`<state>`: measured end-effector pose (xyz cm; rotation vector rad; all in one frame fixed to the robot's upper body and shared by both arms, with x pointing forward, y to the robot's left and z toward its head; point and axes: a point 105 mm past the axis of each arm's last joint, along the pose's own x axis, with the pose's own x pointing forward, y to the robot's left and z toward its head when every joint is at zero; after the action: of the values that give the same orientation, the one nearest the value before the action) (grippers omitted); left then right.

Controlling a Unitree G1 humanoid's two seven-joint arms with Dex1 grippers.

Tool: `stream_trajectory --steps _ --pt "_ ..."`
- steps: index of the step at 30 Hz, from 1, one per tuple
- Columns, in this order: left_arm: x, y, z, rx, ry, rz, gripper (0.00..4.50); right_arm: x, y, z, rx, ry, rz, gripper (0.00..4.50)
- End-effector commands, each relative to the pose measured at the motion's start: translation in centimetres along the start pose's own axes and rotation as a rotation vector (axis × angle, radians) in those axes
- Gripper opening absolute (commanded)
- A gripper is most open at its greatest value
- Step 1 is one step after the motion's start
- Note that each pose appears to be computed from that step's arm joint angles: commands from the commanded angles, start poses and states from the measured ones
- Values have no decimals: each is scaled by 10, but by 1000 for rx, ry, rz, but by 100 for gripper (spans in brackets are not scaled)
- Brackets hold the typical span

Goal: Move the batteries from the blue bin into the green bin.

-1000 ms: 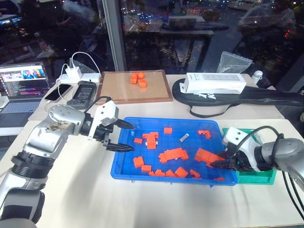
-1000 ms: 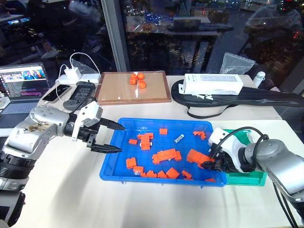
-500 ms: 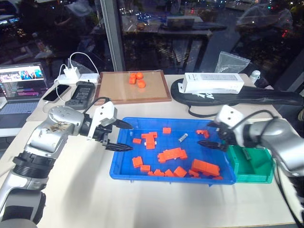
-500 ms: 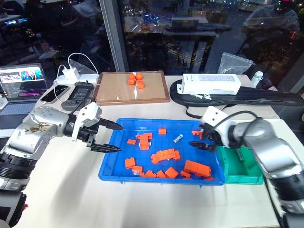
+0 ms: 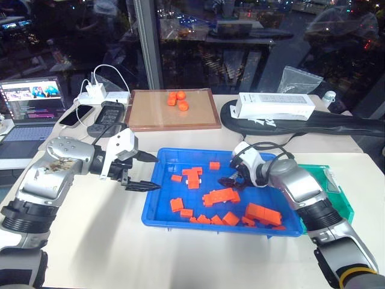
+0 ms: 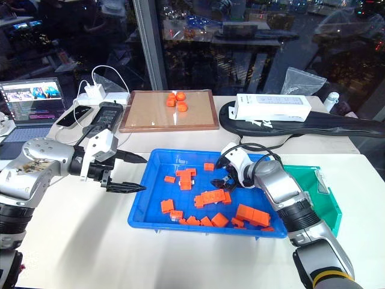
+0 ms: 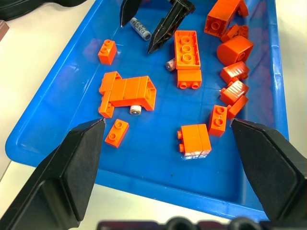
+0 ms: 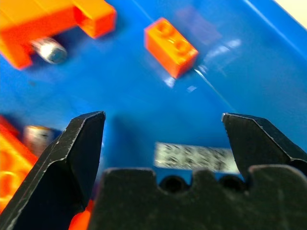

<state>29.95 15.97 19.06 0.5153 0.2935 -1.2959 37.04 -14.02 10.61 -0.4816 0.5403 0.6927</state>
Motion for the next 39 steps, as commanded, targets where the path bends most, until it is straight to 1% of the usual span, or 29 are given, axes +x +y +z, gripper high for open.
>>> stream_trajectory --steps 1,4,8,11,14,15,17,19,21,23,25,27,30,31,33,37,39 --pt "-6 2 18 56 -37 24 450 -4 -6 6 -18 -29 -45 449" --pt "-3 1 22 56 -54 14 450 -5 -7 5 3 -33 -53 449" --pt "-2 2 25 60 -57 21 450 0 -3 -6 26 -9 -38 449" --pt "-3 4 24 61 -52 28 450 2 -3 -10 45 -11 -38 376" --pt "-2 5 24 61 -52 30 450 -3 -6 -11 19 -1 -43 271" --pt "-2 5 25 58 -58 26 450 -5 -7 -8 16 -7 -46 250" --pt "0 3 26 51 -72 13 450 -17 -11 6 13 -54 -45 249" --pt "1 3 27 45 -88 0 450 -36 -12 27 -15 -127 -25 249" --pt "4 1 31 44 -113 -24 450 -62 -9 48 -55 -199 28 249" --pt "6 1 39 47 -158 -42 450 -91 -19 57 -42 -221 16 249" --pt "7 3 51 38 -229 -59 450 -123 -43 50 -44 -179 -91 249" --pt "10 3 64 40 -294 -97 450 -157 -66 28 -53 -86 -208 249" --pt "13 5 76 48 -347 -129 450 -188 -81 2 -42 10 -297 249" --pt "14 6 78 50 -354 -134 450 -192 -81 -3 -53 24 -304 249" --pt "18 8 80 63 -351 -149 450 -193 -76 -22 -113 84 -283 249" --pt "26 10 76 82 -325 -171 450 -180 -56 -48 -95 91 -209 249" --pt "28 11 76 87 -320 -173 450 -176 -53 -60 -81 112 -203 249"
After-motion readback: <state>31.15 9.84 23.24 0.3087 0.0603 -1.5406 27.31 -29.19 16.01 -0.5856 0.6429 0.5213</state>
